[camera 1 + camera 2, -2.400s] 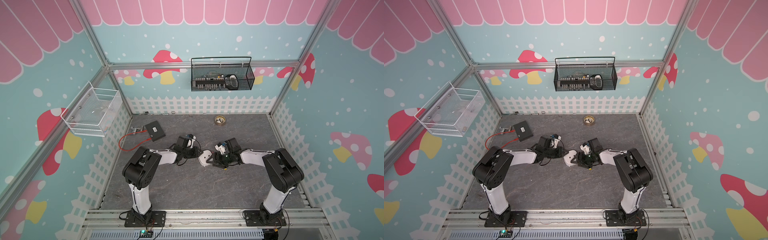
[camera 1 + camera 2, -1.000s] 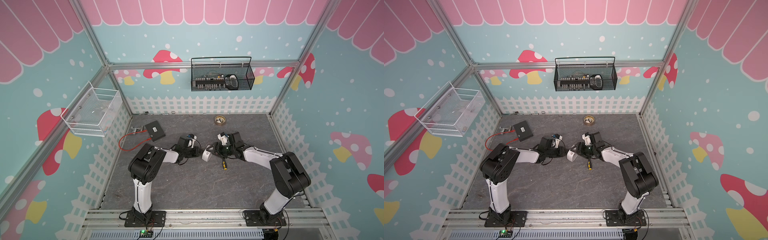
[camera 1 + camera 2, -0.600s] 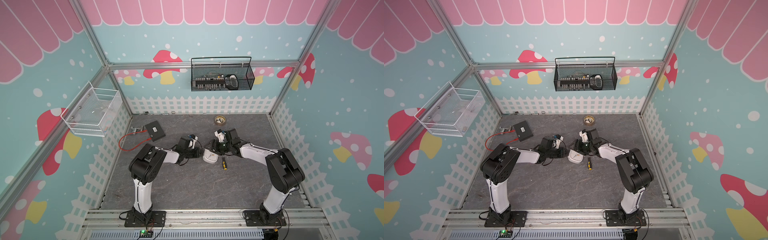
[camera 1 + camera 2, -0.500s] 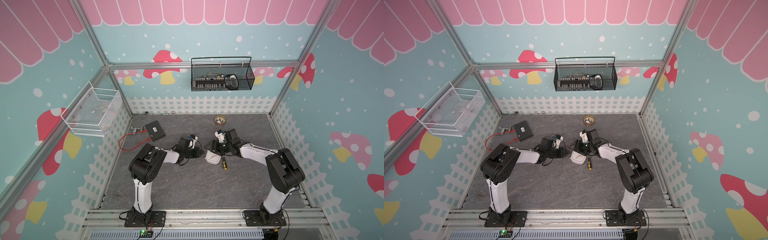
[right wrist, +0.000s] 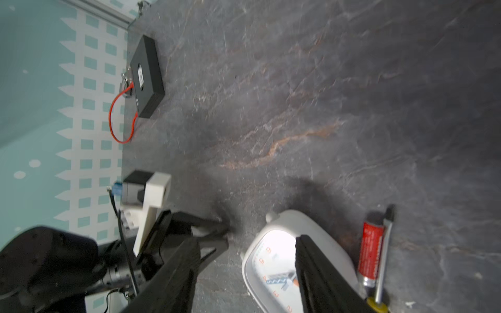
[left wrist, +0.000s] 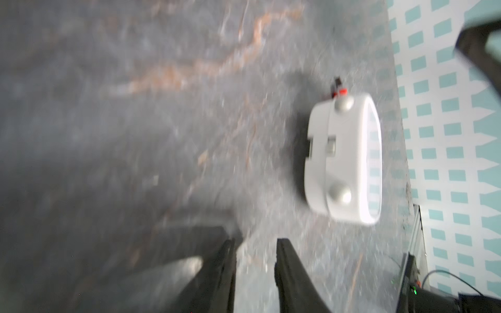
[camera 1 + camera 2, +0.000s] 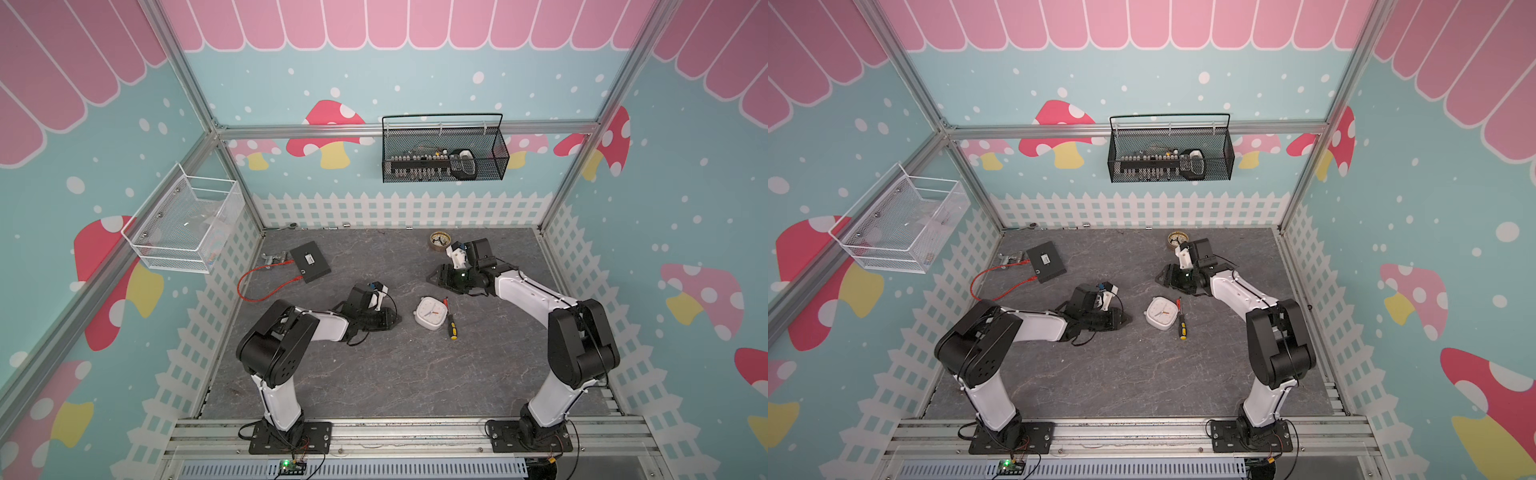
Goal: Remove the battery from the alarm
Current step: Adjust the alarm at the center of the board.
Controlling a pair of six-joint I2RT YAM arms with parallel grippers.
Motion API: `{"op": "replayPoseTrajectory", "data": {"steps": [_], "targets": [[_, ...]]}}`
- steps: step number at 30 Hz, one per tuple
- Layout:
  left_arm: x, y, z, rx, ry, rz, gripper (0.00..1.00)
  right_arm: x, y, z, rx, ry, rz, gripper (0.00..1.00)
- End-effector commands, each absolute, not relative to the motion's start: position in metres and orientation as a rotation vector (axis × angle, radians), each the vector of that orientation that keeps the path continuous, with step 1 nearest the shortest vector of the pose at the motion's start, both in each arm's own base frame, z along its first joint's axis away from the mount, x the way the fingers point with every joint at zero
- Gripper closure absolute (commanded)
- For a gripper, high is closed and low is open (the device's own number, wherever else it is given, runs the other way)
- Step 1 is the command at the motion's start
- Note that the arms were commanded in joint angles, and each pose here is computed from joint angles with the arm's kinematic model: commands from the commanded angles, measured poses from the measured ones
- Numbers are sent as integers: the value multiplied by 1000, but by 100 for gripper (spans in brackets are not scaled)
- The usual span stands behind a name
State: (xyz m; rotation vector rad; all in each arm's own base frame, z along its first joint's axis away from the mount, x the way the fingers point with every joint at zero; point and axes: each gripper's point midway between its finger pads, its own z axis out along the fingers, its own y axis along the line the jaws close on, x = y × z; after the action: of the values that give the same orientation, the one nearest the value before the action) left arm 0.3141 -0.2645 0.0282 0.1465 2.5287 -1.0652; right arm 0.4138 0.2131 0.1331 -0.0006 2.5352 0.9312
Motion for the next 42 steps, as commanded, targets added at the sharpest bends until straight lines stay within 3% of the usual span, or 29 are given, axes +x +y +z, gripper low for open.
{"op": "replayPoseTrajectory", "data": {"steps": [1,6,11,28,37,42], "targets": [[262,-254,13,87,2710,-1031,65,412,199,103,-105,2668,843,40],[243,-281,44,127,2641,-1165,62,413,203,85,-179,2727,864,46],[256,-292,42,101,2616,-1172,62,399,204,73,-203,2763,899,54],[304,-343,49,93,2535,-1268,62,359,209,55,-280,2814,980,59],[307,-336,50,72,2532,-1233,62,341,233,73,-384,2788,1020,69],[315,-316,60,33,2504,-1196,62,330,244,71,-414,2808,1020,70]]}}
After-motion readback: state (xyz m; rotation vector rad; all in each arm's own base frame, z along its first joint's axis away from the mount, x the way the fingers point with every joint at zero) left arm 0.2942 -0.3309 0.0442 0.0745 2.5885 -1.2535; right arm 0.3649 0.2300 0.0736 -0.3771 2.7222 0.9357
